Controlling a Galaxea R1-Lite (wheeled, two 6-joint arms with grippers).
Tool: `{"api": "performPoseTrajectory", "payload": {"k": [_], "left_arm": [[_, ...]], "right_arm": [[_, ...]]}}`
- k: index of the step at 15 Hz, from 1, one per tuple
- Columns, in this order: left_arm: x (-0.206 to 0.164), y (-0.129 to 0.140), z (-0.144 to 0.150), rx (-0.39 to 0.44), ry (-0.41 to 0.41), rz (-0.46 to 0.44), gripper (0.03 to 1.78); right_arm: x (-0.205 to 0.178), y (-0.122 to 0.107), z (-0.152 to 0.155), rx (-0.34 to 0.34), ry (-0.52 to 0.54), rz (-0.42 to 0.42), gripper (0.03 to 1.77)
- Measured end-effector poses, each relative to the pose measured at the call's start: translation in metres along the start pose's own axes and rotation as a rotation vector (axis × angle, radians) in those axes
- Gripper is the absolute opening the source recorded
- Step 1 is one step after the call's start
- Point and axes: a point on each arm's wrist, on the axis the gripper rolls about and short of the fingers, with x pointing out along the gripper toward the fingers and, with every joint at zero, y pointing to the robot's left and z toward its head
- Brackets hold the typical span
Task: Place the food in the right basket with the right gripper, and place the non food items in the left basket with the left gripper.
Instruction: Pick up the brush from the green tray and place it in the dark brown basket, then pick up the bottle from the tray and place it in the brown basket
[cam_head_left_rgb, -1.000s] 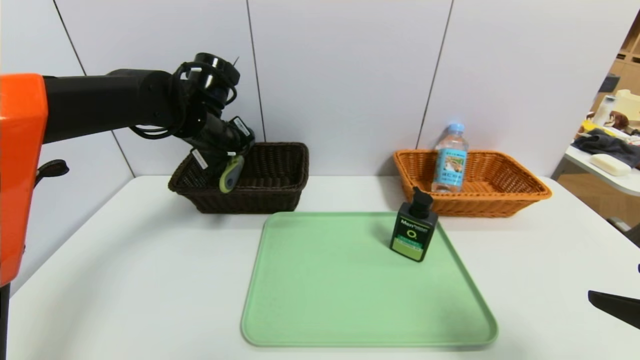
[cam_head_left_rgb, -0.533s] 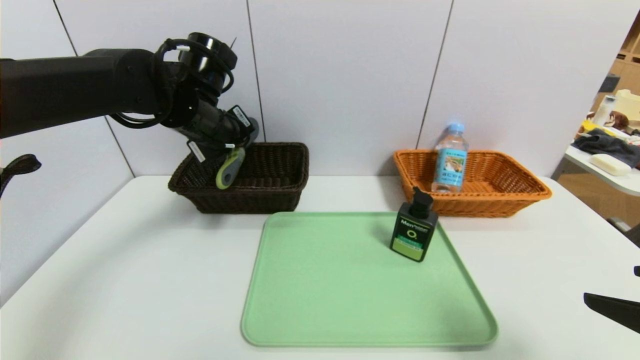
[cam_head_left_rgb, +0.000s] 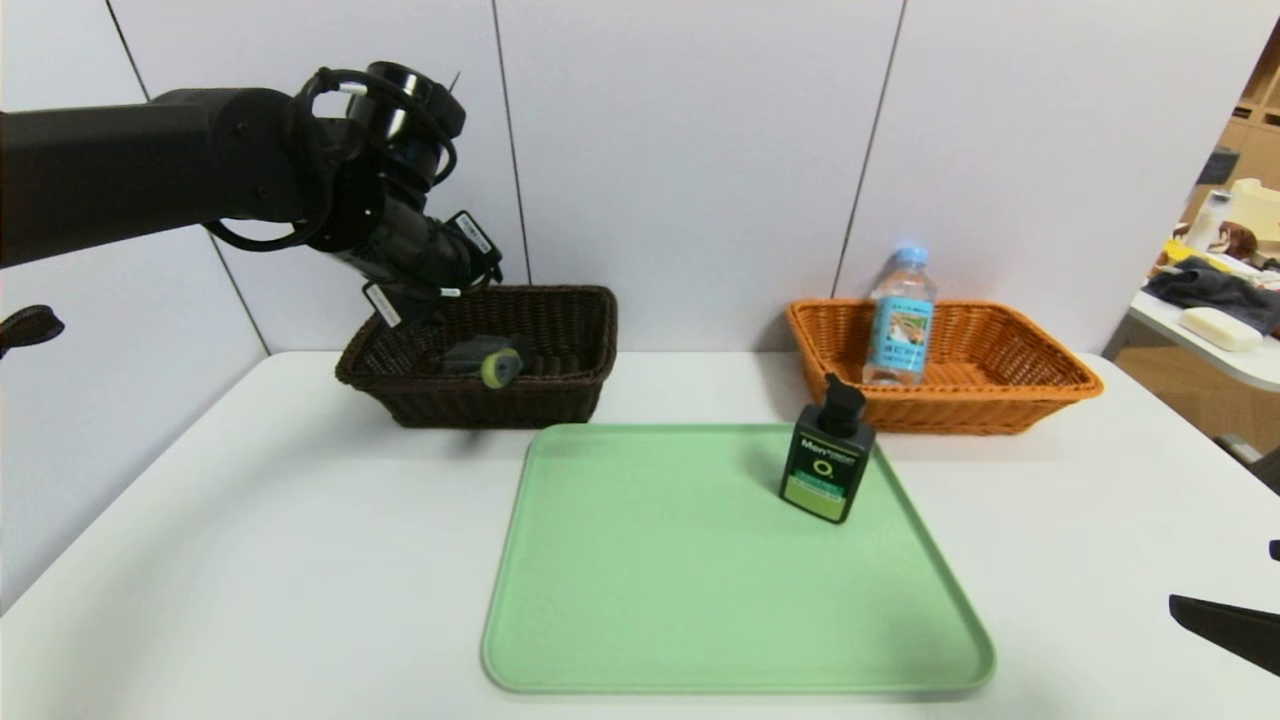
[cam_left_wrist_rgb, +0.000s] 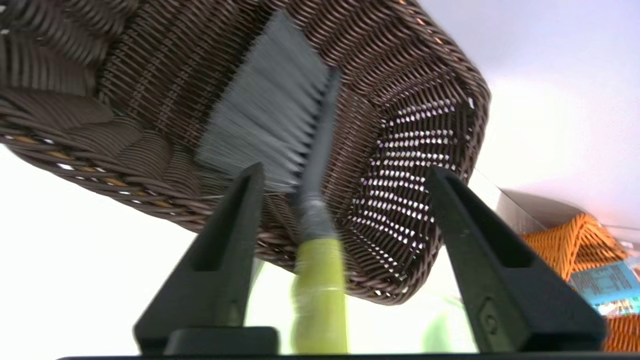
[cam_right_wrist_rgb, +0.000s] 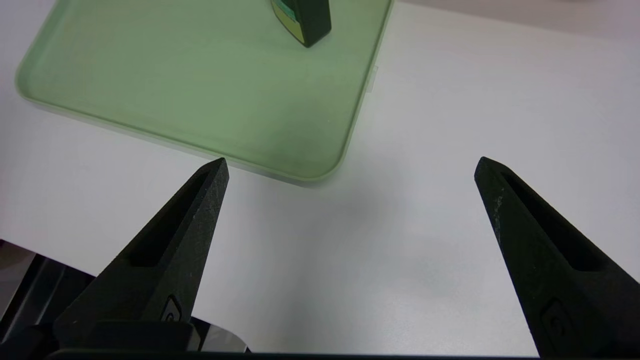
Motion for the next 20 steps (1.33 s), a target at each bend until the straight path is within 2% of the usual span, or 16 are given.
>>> {"api": "performPoseTrajectory", "payload": {"k": [4,6,9,12,15,20], "left_arm": [[-0.005,-0.001,0.001,0.005,-0.006,-0.009,1.41],[-0.013,-0.010,-0.009,0.046,0.008,-0.040,1.47],[-0.024,-0.024,-0.031,0.163,0.054,-0.076,1.55],[-0.046,-0.031,-0.055,0.276,0.135,-0.077,1.60],[-0.076,-0.038,-0.069,0.401,0.157,-0.129,1.63],[-0.124,-0.041,-0.079,0.601,0.141,-0.221,1.67]], "right_arm": [[0.000,0.000,-0.002,0.000,0.002,0.000,1.70],[0.001,0.000,-0.002,0.000,0.000,0.000,1.70],[-0.001,0.000,0.000,0.001,-0.014,-0.002,1.70],[-0.003,0.000,0.002,0.000,-0.027,-0.003,1.70],[-0.004,0.000,0.002,0.000,-0.028,-0.003,1.70],[-0.006,-0.001,0.001,0.006,-0.039,-0.011,1.70]]}}
